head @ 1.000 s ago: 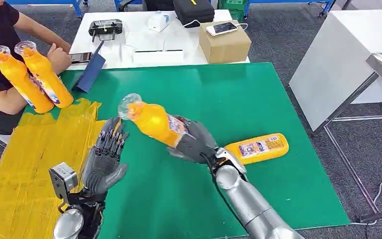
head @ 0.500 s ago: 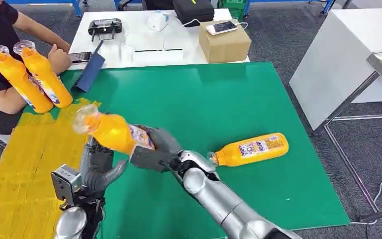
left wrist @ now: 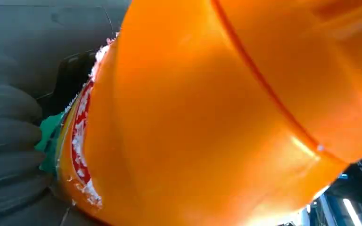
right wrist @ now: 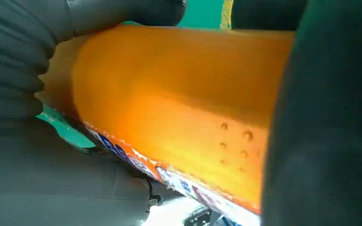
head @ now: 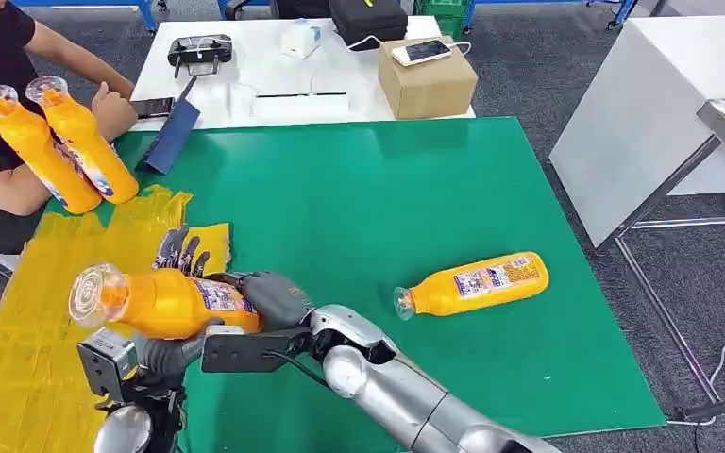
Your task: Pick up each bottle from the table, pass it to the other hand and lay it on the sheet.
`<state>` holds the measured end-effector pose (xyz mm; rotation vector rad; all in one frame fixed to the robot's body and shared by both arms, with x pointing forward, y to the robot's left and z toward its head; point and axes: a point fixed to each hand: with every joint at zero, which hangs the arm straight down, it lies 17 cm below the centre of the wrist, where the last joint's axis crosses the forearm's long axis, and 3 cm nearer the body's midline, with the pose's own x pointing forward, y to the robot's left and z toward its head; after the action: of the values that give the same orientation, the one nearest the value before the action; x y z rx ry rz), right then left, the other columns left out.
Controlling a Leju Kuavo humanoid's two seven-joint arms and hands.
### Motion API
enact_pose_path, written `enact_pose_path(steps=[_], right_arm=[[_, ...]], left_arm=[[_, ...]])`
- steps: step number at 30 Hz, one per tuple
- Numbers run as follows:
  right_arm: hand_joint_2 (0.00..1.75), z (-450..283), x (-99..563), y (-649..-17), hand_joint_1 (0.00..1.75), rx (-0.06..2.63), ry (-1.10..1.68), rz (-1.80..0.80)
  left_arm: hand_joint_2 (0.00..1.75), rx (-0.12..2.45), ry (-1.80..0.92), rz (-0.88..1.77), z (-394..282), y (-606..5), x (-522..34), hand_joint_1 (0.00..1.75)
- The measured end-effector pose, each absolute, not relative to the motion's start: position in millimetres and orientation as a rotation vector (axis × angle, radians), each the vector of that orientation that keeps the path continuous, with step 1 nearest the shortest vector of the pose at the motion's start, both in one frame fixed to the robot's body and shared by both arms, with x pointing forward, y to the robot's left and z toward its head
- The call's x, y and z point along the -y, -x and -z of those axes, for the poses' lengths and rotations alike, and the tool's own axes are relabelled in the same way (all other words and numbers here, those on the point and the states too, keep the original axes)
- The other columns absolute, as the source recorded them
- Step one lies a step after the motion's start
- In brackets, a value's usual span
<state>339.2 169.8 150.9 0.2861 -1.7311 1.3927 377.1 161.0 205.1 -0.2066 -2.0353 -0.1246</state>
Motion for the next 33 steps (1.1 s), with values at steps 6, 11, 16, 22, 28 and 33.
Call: enact_pose_path(steps=[6,11,16,22,28,33], right_arm=[[1.75,-147,-171,-335,1.75,1.725,-0.282,-1.422],[1.75,-146,-171,-334,1.75,1.723,-0.281,-1.433],[1.75,-145,-172,-332,1.59,1.724,-0.283,-1.437],[1.75,-145,-172,-331,1.59,1.731,-0.278,-1.437],[1.75,-145,-172,-331,0.00,1.735,-0.271,-1.437],[0.00,-145,-163,-343,0.00,1.771,-0.174,-1.408]], left_arm=[[1.75,2.032,0.190,0.129,-201,-375,-165,1.75],[1.75,2.031,0.187,0.128,-200,-375,-166,1.75],[1.75,2.039,0.185,0.124,-201,-374,-168,1.75],[1.75,2.043,0.178,0.117,-203,-373,-170,1.75],[1.75,2.046,0.173,0.122,-203,-372,-170,1.75],[1.75,2.052,0.068,0.172,-202,-375,-173,1.75]])
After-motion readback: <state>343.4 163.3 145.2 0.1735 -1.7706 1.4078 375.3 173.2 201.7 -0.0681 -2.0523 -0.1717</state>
